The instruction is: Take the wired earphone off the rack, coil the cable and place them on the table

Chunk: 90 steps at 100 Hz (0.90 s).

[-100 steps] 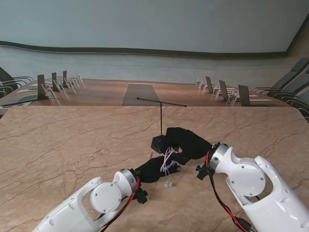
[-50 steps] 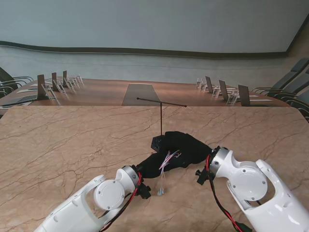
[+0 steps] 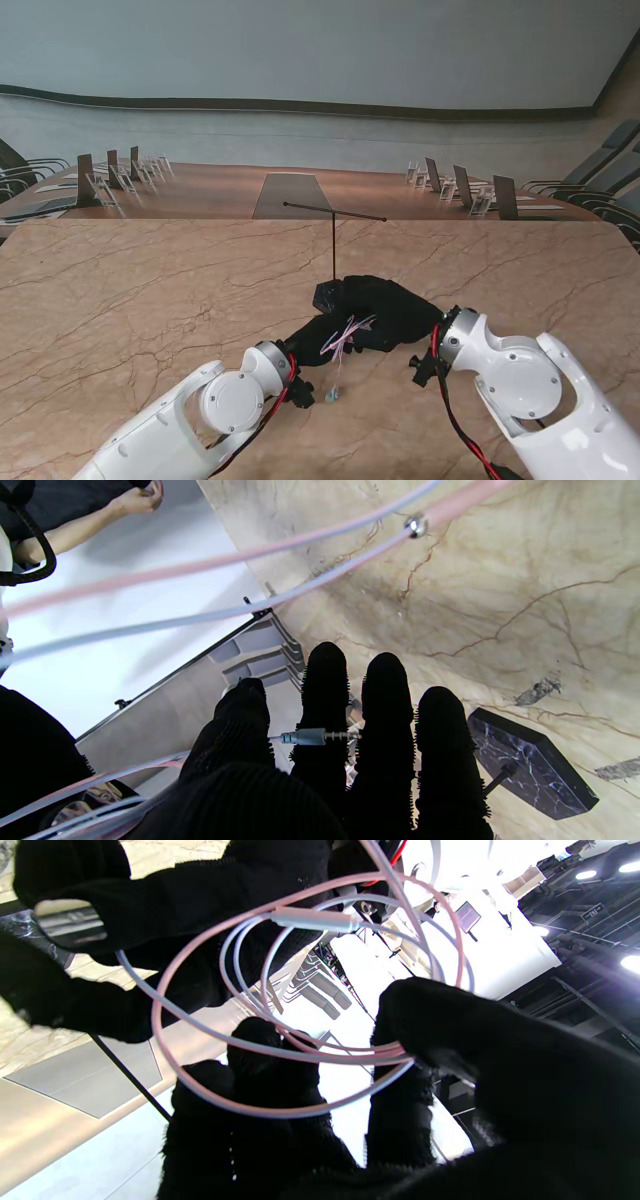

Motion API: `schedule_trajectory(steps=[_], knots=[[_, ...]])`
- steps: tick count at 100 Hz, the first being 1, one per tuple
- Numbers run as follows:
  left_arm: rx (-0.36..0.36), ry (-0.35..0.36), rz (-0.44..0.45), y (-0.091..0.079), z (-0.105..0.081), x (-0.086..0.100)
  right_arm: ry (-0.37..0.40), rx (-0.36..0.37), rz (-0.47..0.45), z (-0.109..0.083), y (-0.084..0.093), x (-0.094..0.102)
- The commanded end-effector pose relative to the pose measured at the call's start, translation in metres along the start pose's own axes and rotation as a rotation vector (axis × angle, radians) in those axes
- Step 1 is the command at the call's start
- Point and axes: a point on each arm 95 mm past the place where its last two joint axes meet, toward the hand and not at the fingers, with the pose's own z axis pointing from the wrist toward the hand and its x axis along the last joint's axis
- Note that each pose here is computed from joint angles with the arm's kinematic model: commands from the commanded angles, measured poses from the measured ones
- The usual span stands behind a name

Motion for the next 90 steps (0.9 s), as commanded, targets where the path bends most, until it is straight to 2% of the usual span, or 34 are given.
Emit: schedule_trajectory(steps=[1, 43, 90], knots=[[0.003, -0.002, -0.002, 0.002, 0.002, 0.001, 0.009, 0.004, -0.010, -0.002, 0.000, 0.003], [0.043, -0.034, 0.019, -0.006, -0.001, -0.009, 0.002, 0.026, -0.035, -0.005, 0.007, 0.001], [0.026, -0.060, 0.032, -0.007, -0.008, -0.015, -0.003, 0.024, -0.083, 0.001, 0.013, -0.001]])
